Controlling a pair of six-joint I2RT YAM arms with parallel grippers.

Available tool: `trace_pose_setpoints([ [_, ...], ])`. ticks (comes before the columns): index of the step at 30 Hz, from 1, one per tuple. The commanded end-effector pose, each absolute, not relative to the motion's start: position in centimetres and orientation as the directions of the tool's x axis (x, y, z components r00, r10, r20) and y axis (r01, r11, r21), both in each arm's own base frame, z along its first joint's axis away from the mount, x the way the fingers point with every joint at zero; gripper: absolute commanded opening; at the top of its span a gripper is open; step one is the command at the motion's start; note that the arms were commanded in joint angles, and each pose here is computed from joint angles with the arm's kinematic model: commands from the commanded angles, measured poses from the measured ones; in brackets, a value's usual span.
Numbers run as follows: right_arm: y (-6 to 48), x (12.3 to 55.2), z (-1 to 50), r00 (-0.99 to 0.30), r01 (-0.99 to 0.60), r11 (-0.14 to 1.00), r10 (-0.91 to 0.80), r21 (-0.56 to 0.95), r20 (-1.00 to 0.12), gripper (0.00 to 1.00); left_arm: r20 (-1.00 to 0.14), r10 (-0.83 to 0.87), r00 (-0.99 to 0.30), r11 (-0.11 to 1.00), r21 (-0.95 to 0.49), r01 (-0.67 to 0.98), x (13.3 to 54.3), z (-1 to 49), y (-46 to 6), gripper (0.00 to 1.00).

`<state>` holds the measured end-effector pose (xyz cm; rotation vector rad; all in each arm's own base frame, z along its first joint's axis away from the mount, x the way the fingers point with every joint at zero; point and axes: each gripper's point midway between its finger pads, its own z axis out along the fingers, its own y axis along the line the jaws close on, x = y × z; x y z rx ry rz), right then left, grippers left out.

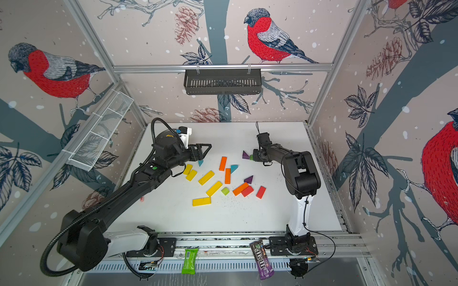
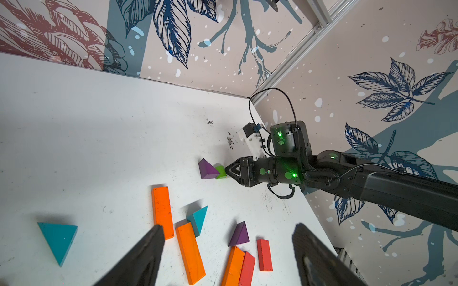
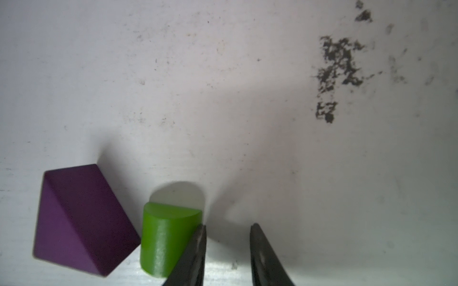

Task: Assemble a carrot with building blocks
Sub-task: Assemble the building block at the center of the board, then pick up the building block from the center of the board.

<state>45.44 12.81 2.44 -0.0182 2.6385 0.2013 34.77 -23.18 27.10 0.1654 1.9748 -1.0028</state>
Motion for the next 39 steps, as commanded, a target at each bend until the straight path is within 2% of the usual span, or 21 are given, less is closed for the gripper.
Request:
trace_pose_setpoints([
  [1,12.4,45.4,2.4,-0.880,-0.048,0.992,0.014,0.119,-0.474,0.33,-0.770,-0.256,-0.584,0.658,-0.581,0.479,34.8,27.7,-23.2,0.82],
  [8,12.9,45.0,4.8,-0.863,-0.055,0.991,0.013,0.119,-0.505,0.37,-0.771,-0.258,-0.583,0.657,-0.582,0.479,34.7,27.9,-23.2,0.82],
  [13,13.6,41.7,7.0,-0.843,-0.044,0.997,0.002,0.071,-0.537,0.57,-0.760,-0.256,-0.598,0.645,-0.595,0.479,34.4,27.7,-23.7,0.81],
  [16,15.0,38.0,6.7,-0.857,-0.078,0.995,-0.037,0.059,-0.513,0.70,-0.761,-0.243,-0.602,0.634,-0.594,0.496,34.0,27.9,-24.3,0.81],
  [19,15.9,34.6,6.3,-0.869,-0.104,0.994,-0.079,0.025,-0.489,0.76,-0.764,-0.242,-0.598,0.629,-0.593,0.503,33.8,28.1,-24.4,0.81],
  [23,17.2,31.5,5.6,-0.885,-0.142,0.987,-0.092,0.076,-0.456,0.82,-0.760,-0.245,-0.602,0.615,-0.602,0.509,33.5,28.3,-24.7,0.81],
  [30,19.0,29.9,4.1,-0.902,-0.195,0.974,-0.134,0.111,-0.411,0.80,-0.765,-0.241,-0.598,0.608,-0.599,0.521,33.2,28.6,-24.9,0.81],
  [39,19.3,30.0,3.2,-0.904,-0.196,0.975,-0.140,0.101,-0.404,0.70,-0.769,-0.241,-0.592,0.616,-0.593,0.519,33.2,28.6,-24.8,0.81],
])
